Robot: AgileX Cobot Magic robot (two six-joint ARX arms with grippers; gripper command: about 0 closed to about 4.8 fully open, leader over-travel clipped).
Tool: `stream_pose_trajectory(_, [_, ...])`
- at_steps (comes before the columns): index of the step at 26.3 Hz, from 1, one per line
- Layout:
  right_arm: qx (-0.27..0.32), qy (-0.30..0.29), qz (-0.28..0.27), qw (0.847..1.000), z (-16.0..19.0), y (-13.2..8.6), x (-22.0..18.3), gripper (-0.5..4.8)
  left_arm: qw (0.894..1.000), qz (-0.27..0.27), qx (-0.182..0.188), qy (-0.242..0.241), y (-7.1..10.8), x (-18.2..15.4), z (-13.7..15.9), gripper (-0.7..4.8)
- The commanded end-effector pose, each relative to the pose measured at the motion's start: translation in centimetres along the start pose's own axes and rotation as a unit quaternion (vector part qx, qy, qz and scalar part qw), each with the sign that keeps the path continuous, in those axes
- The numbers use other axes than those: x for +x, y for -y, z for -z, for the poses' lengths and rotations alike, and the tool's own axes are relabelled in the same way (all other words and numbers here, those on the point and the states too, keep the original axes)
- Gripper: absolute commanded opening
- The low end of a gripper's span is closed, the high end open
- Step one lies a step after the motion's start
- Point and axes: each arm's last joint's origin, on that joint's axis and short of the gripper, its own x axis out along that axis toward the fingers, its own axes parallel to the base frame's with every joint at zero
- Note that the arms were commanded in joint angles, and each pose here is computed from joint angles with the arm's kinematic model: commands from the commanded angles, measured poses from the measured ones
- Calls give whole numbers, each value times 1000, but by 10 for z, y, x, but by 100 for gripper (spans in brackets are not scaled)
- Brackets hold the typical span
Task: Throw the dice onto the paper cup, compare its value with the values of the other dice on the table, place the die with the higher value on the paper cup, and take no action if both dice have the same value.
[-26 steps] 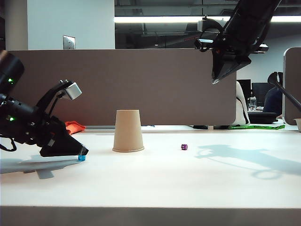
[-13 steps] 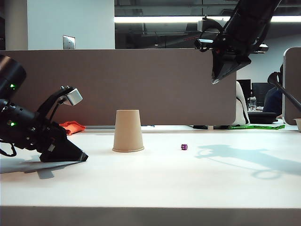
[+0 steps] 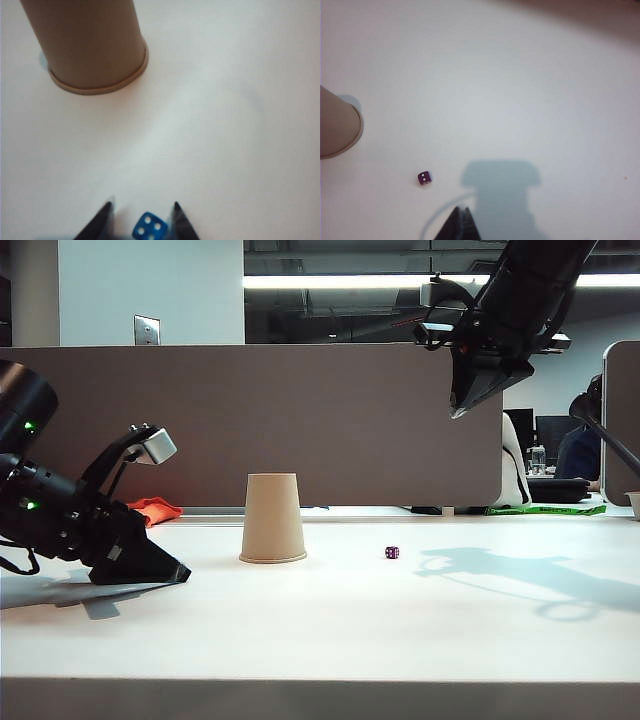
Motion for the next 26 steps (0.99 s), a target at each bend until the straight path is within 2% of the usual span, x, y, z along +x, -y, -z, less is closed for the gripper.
stream_pose_trajectory(1, [-2,12,-1,1000,-3,0,-2,-1,1000,5,-18,-10,2,0,2,151])
stream_pose_trajectory(10, [-2,12,-1,1000,-3,0,-2,-1,1000,7,-22,-13,2,-1,1,146])
stream_pose_trajectory(11, [-2,12,-1,1000,-3,0,-2,-1,1000,6,-21,-12,2,-2,1,139])
stream_pose_trajectory(13, [-2,12,-1,1000,-3,0,-2,-1,1000,3,-18,-10,2,-3,-2,84])
stream_pose_trajectory(17, [-2,12,-1,1000,-3,0,-2,-1,1000,2,-16,-7,2,-4,-3,78])
stream_pose_trajectory(21, [-2,12,-1,1000,-3,0,-2,-1,1000,4,-16,-4,2,-4,-4,49])
stream_pose_trajectory(23, [-2,12,-1,1000,-3,0,-2,-1,1000,0,-26,10,0,-5,-8,49])
stream_pose_trajectory(26, [-2,12,-1,1000,-3,0,-2,-1,998,-20,-17,60,-4,-12,-26,49])
